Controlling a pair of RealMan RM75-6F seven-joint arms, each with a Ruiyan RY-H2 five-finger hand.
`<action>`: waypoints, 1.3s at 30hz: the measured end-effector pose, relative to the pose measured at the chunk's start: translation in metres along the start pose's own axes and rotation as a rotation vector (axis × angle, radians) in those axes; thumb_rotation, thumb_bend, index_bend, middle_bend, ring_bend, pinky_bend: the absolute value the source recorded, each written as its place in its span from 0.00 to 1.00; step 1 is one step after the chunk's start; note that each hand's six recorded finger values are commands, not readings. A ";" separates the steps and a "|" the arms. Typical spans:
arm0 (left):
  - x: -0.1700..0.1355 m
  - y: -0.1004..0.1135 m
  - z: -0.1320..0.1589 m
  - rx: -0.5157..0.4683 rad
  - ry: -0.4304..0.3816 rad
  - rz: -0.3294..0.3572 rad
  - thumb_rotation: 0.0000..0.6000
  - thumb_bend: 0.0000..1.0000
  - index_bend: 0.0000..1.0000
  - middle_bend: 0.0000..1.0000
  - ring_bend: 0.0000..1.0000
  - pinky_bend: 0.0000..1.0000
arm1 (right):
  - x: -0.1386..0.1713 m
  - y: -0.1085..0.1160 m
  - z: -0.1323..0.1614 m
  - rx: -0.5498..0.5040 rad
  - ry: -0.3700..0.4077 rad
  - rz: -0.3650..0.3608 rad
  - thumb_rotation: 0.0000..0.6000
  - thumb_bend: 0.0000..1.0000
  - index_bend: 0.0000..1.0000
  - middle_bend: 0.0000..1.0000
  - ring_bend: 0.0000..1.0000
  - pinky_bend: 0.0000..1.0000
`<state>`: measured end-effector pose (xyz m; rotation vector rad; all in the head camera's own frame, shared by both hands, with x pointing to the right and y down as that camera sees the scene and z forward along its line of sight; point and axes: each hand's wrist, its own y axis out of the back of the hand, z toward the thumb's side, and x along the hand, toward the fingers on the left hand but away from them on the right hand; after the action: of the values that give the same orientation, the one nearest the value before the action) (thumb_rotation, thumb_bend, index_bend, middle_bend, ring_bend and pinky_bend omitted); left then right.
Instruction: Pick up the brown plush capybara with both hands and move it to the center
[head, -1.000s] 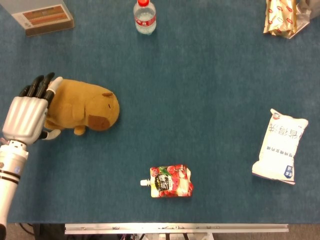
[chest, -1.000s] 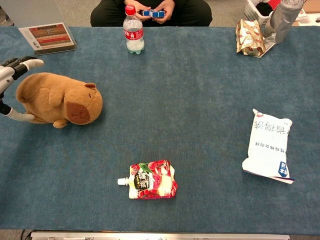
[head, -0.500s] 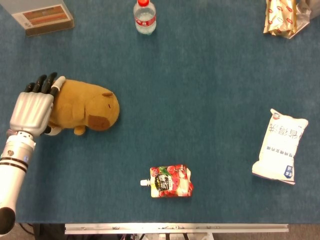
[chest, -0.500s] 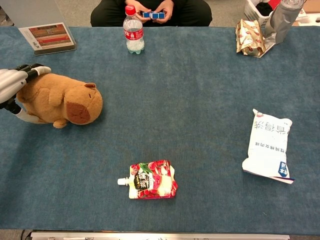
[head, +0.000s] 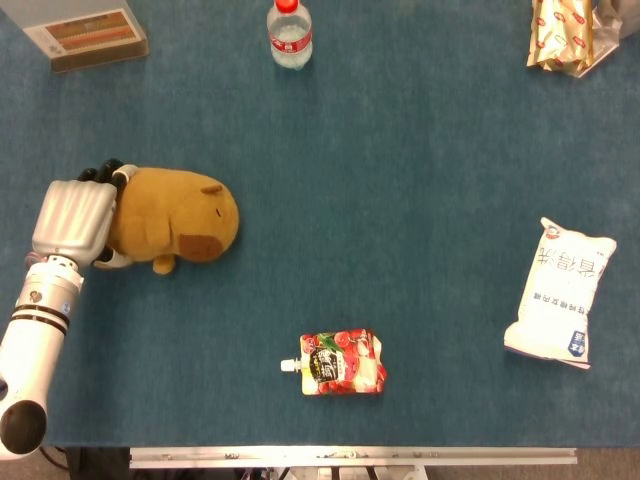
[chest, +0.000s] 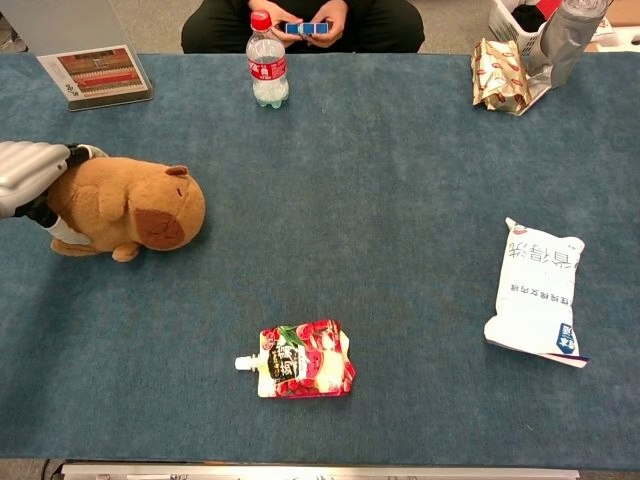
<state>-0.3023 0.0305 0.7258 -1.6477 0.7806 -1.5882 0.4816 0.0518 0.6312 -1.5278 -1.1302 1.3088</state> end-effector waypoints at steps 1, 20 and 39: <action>0.000 0.000 0.000 -0.003 0.005 0.003 1.00 0.01 0.27 0.29 0.36 0.64 | 0.000 0.000 0.000 -0.001 0.000 0.000 1.00 0.00 0.16 0.22 0.25 0.46; -0.015 0.029 0.015 -0.103 -0.004 0.093 1.00 0.08 0.54 0.55 0.56 0.84 | -0.001 0.006 0.006 -0.032 0.015 -0.026 1.00 0.00 0.16 0.22 0.25 0.46; -0.021 0.044 0.076 -0.469 -0.147 0.023 1.00 0.09 0.55 0.57 0.58 0.85 | -0.009 0.018 0.113 -0.139 0.354 -0.144 1.00 0.00 0.00 0.00 0.04 0.40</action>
<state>-0.2255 0.0289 0.6780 -2.0463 1.1507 -1.3110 0.3709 0.0413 0.6009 -1.6656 -1.0942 0.8366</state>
